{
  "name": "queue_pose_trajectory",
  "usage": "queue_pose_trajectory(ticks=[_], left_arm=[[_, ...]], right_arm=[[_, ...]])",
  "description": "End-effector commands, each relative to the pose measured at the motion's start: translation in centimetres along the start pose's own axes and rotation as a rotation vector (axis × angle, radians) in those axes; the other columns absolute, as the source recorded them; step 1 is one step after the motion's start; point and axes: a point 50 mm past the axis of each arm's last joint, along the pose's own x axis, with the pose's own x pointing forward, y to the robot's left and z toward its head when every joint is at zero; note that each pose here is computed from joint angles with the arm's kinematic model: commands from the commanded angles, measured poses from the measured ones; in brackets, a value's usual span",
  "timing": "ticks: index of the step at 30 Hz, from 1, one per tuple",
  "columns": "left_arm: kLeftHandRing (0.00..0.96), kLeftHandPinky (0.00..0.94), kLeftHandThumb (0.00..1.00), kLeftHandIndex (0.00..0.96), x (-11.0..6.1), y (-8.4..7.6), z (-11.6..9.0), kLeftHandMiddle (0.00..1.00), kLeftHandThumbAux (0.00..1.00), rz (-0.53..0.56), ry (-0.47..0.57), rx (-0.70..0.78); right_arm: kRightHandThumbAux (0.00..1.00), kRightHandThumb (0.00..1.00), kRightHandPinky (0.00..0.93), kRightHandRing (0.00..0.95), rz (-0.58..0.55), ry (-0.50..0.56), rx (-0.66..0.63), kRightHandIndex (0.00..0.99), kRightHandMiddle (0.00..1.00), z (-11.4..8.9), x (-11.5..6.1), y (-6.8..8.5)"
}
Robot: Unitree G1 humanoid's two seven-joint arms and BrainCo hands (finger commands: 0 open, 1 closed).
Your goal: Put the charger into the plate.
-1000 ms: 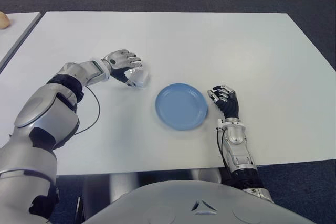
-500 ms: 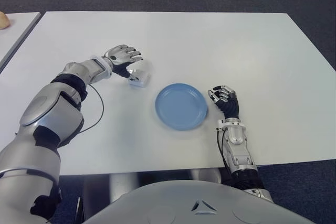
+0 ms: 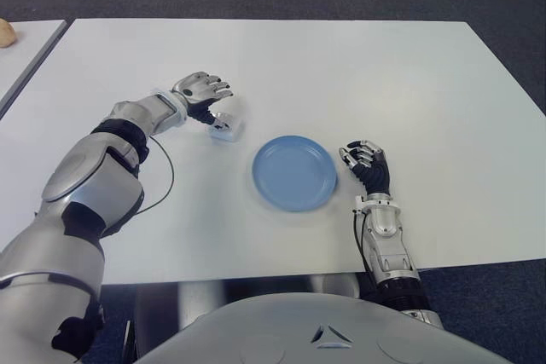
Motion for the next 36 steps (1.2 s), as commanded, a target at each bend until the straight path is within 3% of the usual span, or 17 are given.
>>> queue_pose_trajectory(ticks=[1,20,36], left_arm=[[0.0,0.0,0.486,0.0,0.0,-0.5,0.1,0.0,0.215,-0.04,0.013,-0.014],[0.0,0.0,0.444,0.0,-0.4,-2.1,0.6,0.0,0.23,-0.223,-0.07,0.105],[0.0,0.0,0.43,0.0,-0.6,-2.2,0.8,0.0,0.239,-0.269,-0.142,0.21]], right_arm=[[0.731,0.704,0.633,0.637,-0.007,0.037,-0.017,0.43,0.625,-0.5,-0.3,-0.1],[0.731,0.704,0.619,0.63,-0.007,0.034,-0.014,0.431,0.633,-0.2,-0.2,-0.3],[0.731,0.704,0.616,0.629,-0.009,0.038,-0.009,0.43,0.627,0.1,-0.5,-0.2]])
